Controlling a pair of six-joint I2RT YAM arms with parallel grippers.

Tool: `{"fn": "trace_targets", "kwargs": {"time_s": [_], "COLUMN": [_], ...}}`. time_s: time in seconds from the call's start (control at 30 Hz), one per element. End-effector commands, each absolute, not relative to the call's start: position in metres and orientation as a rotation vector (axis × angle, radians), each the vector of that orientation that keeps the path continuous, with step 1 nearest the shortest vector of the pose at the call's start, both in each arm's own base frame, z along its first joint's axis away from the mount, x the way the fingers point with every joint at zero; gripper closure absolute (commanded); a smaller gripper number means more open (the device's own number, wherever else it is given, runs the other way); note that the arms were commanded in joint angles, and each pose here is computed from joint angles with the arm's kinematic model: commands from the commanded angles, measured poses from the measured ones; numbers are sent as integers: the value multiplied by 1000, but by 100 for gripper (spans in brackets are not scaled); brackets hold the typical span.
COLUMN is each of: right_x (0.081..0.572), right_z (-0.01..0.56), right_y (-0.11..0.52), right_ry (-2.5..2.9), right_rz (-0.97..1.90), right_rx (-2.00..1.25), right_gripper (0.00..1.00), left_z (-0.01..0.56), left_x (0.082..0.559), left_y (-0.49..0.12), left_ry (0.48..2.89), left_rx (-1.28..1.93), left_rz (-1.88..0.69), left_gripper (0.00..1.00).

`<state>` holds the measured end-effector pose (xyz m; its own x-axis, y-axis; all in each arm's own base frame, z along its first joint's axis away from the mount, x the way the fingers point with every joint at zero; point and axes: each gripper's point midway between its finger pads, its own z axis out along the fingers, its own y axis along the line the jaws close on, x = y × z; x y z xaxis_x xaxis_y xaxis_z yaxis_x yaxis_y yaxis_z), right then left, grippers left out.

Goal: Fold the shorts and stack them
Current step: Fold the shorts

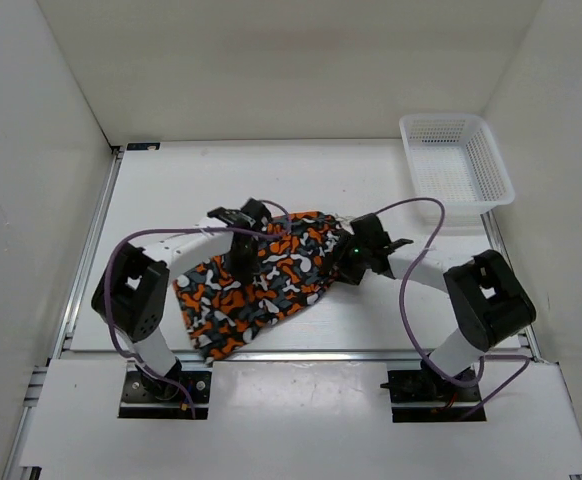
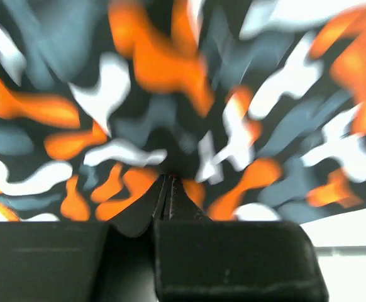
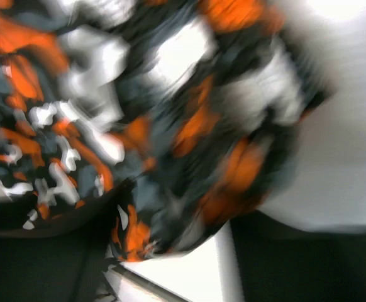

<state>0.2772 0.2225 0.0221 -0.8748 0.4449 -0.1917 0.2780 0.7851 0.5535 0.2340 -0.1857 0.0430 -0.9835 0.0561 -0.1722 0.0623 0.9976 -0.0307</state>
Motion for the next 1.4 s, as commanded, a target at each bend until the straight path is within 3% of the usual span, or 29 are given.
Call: {"fn": "trace_targets", "kwargs": {"time_s": [0.0, 0.07, 0.3, 0.37, 0.53, 0.73, 0.93, 1.03, 1.07, 1.17, 1.2, 1.37], "right_x": [272, 274, 299, 318, 342, 355, 357, 350, 354, 358, 362, 372], "right_z": [29, 36, 82, 103, 95, 68, 37, 33, 38, 46, 45, 59], "right_y": [233, 213, 157, 165, 206, 219, 232, 238, 242, 239, 228, 155], "right_ry": [2644, 2615, 2502, 2472, 2629, 2681, 2698, 2685, 2648, 2629, 2631, 2608], "right_rz": [574, 445, 368, 409, 529, 665, 752, 825, 851, 842, 815, 563], "right_rx": [601, 587, 355, 224, -237, -328, -373, -393, -385, -311, -253, 83], "right_gripper": [12, 0, 0, 3, 0, 3, 27, 45, 61, 95, 100, 100], "left_z": [100, 114, 159, 150, 112, 71, 45, 41, 41, 43, 46, 63], "left_x": [280, 290, 298, 293, 273, 229, 212, 216, 218, 231, 241, 270], "left_y": [-142, -123, -91, -97, -103, -98, -96, -94, -94, -90, -88, -93], "left_ry": [2796, 2764, 2693, 2709, 2775, 2828, 2842, 2848, 2854, 2844, 2835, 2793], "left_rx": [51, -6, -214, -287, -472, -682, -781, -770, -757, -712, -695, -616], "left_rz": [50, 85, -94, -162, -231, -243, -279, -255, -252, -204, -192, -219], "left_gripper": [90, 90, 87, 87, 89, 90, 90, 90, 90, 90, 90, 90]}}
